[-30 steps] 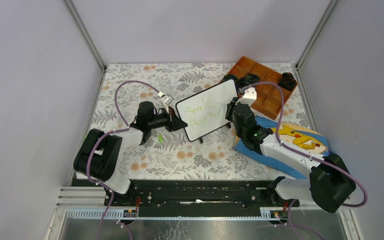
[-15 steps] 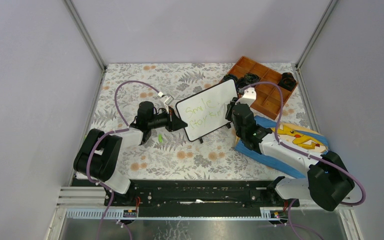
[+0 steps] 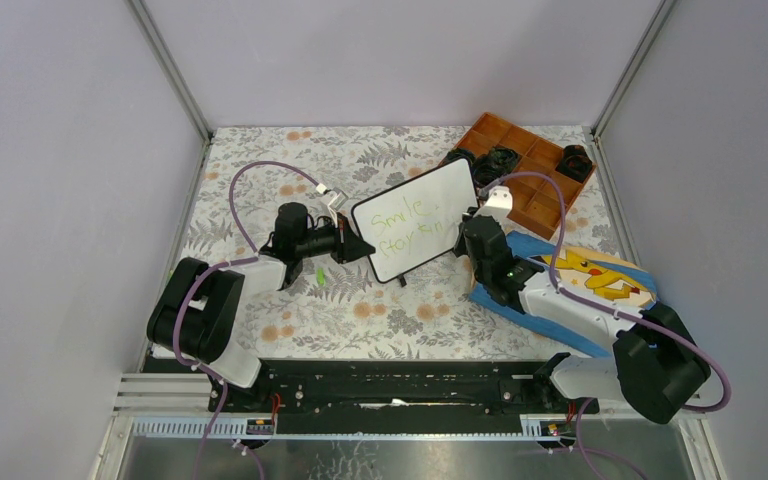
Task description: Write a sentence on the whiteboard
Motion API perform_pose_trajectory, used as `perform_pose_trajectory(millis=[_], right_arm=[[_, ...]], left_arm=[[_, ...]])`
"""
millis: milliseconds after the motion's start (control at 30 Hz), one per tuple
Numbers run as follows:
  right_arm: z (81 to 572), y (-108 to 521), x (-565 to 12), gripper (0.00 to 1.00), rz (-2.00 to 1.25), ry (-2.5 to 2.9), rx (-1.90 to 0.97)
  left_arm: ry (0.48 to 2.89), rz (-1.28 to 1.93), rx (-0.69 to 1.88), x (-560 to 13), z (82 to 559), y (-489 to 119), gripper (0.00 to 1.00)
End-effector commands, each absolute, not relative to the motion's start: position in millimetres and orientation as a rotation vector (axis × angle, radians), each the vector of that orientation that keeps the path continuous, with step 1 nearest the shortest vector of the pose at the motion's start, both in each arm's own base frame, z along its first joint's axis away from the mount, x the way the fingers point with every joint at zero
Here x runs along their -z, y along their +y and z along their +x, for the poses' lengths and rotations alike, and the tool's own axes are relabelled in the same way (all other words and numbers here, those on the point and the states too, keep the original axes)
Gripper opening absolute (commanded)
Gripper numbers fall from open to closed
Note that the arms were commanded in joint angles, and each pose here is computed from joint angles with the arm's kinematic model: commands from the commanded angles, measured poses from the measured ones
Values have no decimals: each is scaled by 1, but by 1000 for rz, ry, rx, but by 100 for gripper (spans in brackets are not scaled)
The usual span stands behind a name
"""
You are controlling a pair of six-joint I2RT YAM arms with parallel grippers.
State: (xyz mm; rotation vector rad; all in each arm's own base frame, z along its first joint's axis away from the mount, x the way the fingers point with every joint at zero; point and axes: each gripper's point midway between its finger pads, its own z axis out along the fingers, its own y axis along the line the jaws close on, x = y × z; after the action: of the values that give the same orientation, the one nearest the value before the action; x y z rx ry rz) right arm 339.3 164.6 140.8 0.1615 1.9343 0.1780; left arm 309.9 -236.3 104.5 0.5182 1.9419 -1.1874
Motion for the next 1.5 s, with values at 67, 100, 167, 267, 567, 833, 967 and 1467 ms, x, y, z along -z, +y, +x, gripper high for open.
perform_pose_trajectory(millis=[67, 100, 167, 267, 567, 833, 967, 1467], right_arm=[[337, 159, -152, 0, 215, 1892, -207], [337, 158, -155, 0, 218, 1881, -214], [339, 159, -163, 0, 218, 1864, -220], [340, 157, -168, 0, 216, 1856, -205], [341, 165, -195, 0, 236, 1752, -318], [353, 174, -216, 0, 245, 1700, -365], [357, 177, -213, 0, 244, 1715, -370], [365, 177, -199, 0, 255, 1744, -368]], left_arm=[[2090, 511, 1115, -67, 297, -229, 0], [2090, 511, 1114, -67, 297, -230, 0], [2089, 512, 1115, -67, 297, -230, 0], [2089, 513, 1114, -67, 297, -230, 0], [2090, 517, 1111, -66, 297, -231, 0], [2094, 518, 1109, -66, 296, -231, 0], [2095, 519, 1106, -66, 296, -230, 0], [2092, 523, 1106, -67, 296, -231, 0]])
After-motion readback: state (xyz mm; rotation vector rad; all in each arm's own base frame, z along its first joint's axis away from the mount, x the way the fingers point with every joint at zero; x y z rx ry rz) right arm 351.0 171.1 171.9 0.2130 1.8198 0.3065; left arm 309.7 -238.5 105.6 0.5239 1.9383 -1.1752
